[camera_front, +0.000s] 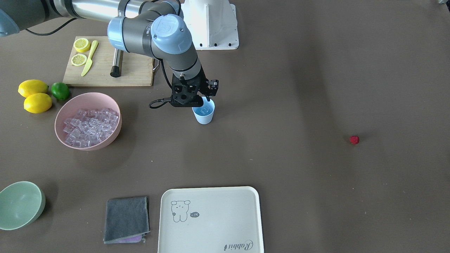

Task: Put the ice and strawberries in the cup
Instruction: 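Carry the ice cube to the light-blue cup and release it, then grasp the red strawberry with the left gripper while the right arm withdraws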

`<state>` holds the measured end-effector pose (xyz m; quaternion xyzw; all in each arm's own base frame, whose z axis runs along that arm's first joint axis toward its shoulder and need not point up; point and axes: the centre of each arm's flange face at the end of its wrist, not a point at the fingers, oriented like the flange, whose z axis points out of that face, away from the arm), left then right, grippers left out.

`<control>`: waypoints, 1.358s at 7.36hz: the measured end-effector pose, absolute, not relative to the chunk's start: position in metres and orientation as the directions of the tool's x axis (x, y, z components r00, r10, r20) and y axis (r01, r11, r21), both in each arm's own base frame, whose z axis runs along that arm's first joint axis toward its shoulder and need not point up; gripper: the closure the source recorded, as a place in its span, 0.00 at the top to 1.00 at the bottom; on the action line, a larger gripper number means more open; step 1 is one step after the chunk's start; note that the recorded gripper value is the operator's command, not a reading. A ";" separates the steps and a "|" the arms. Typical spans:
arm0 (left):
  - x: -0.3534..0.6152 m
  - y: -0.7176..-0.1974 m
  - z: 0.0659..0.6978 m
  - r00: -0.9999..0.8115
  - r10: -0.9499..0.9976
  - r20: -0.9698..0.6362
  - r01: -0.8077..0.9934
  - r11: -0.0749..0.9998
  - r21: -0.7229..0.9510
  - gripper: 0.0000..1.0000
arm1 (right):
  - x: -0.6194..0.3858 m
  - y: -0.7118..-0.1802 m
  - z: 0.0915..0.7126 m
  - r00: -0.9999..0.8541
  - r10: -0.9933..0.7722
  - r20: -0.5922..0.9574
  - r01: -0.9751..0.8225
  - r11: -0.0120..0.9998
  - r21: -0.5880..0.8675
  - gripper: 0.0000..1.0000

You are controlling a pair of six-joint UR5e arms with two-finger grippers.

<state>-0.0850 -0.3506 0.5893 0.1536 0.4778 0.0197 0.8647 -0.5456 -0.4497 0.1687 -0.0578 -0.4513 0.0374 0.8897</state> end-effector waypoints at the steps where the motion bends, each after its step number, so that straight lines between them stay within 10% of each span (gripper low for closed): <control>1: -0.081 -0.362 0.583 0.537 0.156 -0.829 0.126 0.957 0.262 0.97 | -0.539 -0.453 0.167 0.586 0.123 0.801 -0.023 0.991 -0.134 0.76; 10: 0.223 -0.549 0.528 0.650 -0.037 -0.759 0.148 0.986 0.079 0.97 | -0.249 -0.554 0.358 0.609 -0.045 0.792 0.030 0.999 0.034 0.74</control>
